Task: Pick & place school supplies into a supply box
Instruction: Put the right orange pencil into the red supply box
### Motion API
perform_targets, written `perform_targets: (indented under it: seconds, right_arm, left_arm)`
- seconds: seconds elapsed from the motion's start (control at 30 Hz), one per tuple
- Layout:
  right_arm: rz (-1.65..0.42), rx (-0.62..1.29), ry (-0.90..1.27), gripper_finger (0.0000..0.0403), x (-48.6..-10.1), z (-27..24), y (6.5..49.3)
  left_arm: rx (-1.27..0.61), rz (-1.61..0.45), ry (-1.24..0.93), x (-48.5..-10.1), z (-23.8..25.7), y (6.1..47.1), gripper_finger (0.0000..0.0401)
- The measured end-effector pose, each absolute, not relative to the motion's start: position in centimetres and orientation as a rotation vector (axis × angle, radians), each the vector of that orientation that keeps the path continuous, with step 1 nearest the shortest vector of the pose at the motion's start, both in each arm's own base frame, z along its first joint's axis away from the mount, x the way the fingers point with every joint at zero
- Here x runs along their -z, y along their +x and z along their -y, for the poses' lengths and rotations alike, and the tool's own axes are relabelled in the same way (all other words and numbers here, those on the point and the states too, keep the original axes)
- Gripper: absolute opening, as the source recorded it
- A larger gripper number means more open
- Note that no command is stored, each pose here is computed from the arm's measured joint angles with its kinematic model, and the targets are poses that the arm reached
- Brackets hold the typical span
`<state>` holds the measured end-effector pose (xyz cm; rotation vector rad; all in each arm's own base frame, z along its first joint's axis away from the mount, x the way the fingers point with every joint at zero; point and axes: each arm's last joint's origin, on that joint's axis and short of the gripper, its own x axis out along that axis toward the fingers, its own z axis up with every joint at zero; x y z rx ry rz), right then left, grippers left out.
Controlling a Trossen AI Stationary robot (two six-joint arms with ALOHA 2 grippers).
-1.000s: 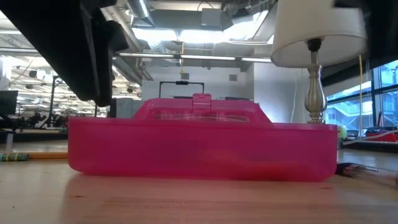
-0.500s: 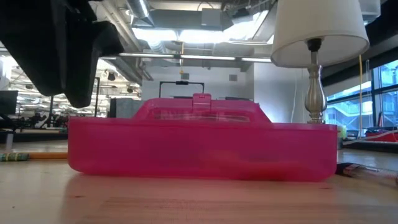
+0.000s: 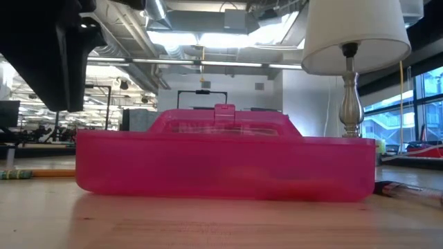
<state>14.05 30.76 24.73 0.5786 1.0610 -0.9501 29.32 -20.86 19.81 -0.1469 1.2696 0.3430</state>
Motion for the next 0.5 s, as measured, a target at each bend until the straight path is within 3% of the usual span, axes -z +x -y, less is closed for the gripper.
perform_targets:
  seconds: [0.27,0.5]
  right_arm:
    - [-1.047,0.962,0.546,0.0163,-23.8,-30.7,13.2]
    - [-1.05,0.962,0.574,0.0163,-23.0,-28.6,12.1]
  left_arm:
    - [-0.394,-1.351,-0.121,-20.2,20.8,27.8,0.0157]
    - [-0.548,-1.415,-0.117,-22.6,19.3,25.3,0.0157]
